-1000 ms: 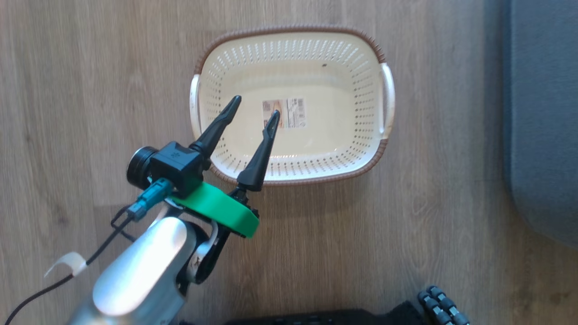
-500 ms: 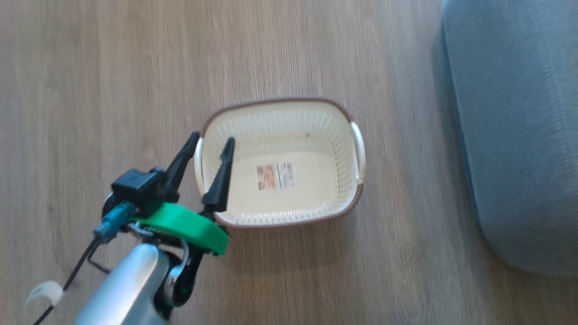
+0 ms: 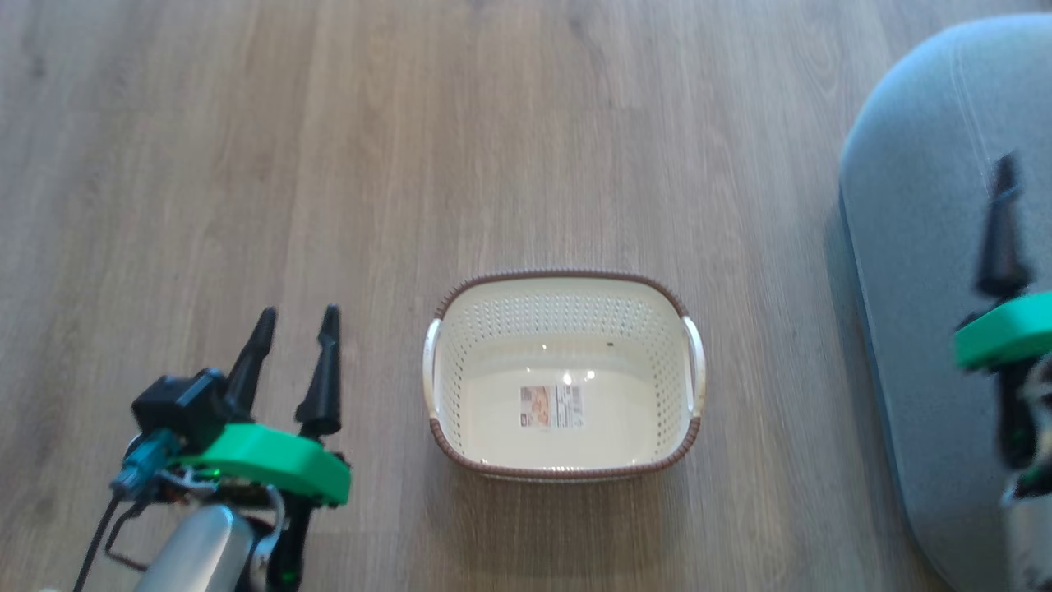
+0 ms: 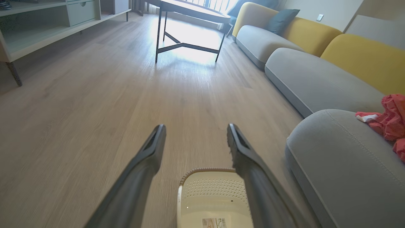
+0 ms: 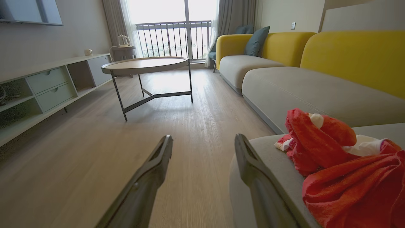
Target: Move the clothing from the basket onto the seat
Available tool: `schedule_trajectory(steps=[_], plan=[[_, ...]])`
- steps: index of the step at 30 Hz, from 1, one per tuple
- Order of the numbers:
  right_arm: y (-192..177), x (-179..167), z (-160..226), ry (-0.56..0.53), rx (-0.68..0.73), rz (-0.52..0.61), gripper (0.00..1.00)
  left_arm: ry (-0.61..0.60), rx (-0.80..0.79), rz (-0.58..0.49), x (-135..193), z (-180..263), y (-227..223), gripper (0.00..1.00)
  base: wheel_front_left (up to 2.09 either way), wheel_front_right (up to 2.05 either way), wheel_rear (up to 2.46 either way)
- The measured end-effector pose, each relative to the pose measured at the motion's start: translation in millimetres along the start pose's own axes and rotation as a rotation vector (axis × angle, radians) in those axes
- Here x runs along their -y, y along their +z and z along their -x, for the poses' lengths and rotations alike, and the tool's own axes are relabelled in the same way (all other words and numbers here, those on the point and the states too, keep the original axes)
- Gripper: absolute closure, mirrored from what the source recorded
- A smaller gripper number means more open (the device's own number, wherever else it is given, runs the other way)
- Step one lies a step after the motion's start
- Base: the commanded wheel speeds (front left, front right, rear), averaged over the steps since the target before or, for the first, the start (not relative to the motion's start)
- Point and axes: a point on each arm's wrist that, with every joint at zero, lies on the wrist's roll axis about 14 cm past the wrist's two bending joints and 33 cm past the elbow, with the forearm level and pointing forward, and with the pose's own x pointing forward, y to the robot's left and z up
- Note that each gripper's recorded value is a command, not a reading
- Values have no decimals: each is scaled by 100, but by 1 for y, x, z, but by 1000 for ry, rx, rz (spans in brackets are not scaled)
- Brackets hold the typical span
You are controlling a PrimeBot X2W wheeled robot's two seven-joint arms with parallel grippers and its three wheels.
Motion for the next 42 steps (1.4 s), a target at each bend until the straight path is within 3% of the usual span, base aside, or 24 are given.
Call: schedule_trajectory(steps=[11,24,42], plan=[[-48,-63,42,147,-80,26,0,113,26,-63,-44,32,10,0,0,0,0],[-90,-50,78,64,-180,-3,0,175,17,-86,-65,53,4,0,0,0,0],[-86,-46,77,44,-161,12,0,137,39,-76,-55,46,5,0,0,0,0]])
